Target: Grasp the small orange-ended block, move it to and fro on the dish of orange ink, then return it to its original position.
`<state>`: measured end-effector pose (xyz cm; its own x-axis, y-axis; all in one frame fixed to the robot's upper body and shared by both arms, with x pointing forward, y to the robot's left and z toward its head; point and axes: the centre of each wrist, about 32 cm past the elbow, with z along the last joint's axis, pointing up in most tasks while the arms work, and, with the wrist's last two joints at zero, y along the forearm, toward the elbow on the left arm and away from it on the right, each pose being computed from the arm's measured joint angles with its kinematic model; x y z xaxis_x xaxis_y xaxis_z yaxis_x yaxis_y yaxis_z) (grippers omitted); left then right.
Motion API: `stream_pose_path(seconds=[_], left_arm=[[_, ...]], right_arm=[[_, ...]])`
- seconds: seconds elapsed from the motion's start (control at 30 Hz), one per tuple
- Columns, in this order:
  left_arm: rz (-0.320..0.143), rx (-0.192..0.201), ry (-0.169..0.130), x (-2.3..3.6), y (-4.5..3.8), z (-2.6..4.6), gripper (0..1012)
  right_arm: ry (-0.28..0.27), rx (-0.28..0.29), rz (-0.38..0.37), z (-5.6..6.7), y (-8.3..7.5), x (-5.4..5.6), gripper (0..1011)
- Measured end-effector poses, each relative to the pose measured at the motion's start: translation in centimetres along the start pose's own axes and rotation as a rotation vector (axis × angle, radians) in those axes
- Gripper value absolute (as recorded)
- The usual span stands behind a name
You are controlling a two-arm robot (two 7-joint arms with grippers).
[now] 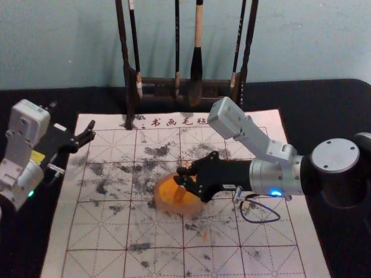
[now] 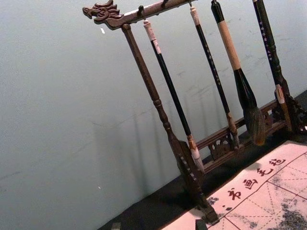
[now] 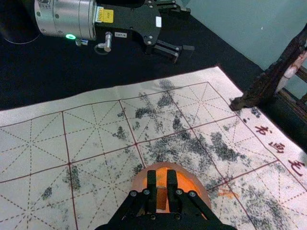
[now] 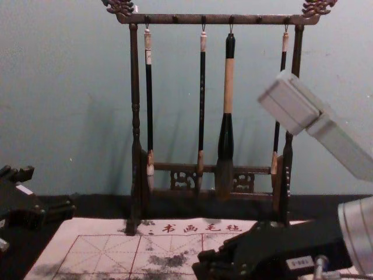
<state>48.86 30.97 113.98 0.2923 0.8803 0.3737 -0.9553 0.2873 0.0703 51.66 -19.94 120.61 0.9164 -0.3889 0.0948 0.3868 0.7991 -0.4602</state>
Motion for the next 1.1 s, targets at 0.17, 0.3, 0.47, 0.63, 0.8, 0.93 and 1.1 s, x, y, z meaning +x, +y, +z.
stream_pose_path(seconds=[0.17, 0.3, 0.47, 0.63, 0.8, 0.93, 1.1], left_arm=[[0.0, 0.0, 0.0, 0.0, 0.0, 0.0, 1001], [0.0, 0.0, 0.0, 0.0, 0.0, 0.0, 1001], [0.0, 0.0, 0.0, 0.0, 0.0, 0.0, 1001], [0.0, 0.0, 0.0, 0.0, 0.0, 0.0, 1001], [0.0, 0.0, 0.0, 0.0, 0.0, 0.0, 1001], [0.0, 0.0, 0.0, 0.0, 0.0, 0.0, 1001], [0.0, 0.0, 0.0, 0.0, 0.0, 0.0, 1001]], right_arm=[[0.001, 0.001, 0.003, 0.2, 0.5, -0.1, 130], [0.002, 0.0, 0.004, 0.3, 0.9, -0.1, 130], [0.002, -0.001, 0.004, 0.5, 1.3, 0.0, 130], [0.005, -0.001, -0.004, 0.6, 1.6, 0.1, 130], [0.009, -0.001, -0.012, 0.7, 1.9, 0.3, 130], [0.009, -0.002, -0.021, 0.7, 2.1, 0.5, 130], [0.01, -0.002, -0.032, 0.8, 2.2, 0.6, 130]])
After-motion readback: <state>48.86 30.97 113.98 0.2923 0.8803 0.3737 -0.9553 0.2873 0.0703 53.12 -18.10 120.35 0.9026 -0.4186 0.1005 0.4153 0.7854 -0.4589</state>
